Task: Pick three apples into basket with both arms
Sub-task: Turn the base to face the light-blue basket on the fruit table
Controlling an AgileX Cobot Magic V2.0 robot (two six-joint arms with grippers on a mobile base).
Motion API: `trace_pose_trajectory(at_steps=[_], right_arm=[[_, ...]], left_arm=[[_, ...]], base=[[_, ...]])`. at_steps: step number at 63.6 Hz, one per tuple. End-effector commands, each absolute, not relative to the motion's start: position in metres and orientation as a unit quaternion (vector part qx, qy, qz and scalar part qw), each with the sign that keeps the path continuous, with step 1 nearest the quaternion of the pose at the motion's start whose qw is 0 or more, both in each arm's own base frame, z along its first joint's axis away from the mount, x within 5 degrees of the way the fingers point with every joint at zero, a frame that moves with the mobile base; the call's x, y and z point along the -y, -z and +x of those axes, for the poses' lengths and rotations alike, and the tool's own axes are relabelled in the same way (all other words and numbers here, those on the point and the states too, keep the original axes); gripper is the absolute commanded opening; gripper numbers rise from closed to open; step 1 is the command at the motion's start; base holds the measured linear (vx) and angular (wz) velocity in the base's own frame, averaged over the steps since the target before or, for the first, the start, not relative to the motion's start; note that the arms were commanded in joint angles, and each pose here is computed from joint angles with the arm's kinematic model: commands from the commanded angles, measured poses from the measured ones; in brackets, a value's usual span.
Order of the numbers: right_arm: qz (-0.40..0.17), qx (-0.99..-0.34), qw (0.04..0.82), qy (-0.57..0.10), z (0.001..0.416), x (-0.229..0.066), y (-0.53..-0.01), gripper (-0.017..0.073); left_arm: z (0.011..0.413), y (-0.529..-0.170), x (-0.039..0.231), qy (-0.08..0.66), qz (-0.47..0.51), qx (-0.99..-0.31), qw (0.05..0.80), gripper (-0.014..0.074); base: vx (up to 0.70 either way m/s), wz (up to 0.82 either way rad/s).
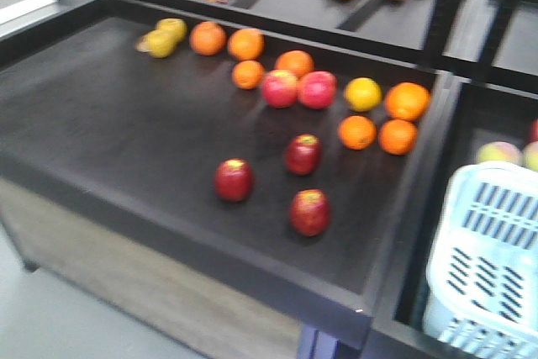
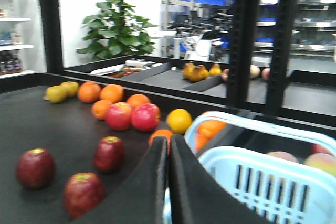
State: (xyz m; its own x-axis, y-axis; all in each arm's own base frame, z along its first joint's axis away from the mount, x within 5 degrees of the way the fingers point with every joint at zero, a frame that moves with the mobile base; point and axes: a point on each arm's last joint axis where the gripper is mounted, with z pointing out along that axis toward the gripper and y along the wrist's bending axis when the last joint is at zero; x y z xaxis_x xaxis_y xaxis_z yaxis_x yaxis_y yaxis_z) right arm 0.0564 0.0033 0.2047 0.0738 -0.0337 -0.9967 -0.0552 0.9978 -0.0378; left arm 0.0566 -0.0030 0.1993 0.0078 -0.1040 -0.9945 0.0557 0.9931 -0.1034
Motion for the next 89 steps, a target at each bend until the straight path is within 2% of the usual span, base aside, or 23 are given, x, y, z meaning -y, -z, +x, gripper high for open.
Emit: trace_pose_trajectory(at_steps=[1,53,89], right_arm=[[-0.037,-0.653,0.757,0.0,0.0553,-0.0033,-0.2074,-0.0008],[-0.037,-0.653,0.757,0.0,0.0553,-0.0033,-0.2074,-0.0008],[-0.037,-0.653,0.757,0.0,0.0553,-0.0033,-0.2074,-0.0008]], left_arm=[[0.0551,-0.2053,0.0032,0.065,-0.02,-0.672,0.737,-0.0006],[0.0551,-0.2053,0.0032,0.065,-0.02,-0.672,0.737,-0.0006],[0.0551,-0.2053,0.0032,0.065,-0.02,-0.672,0.737,-0.0006]], base=[[0.13,-0.5],[0.11,-0.43],[0.05,-0.21]])
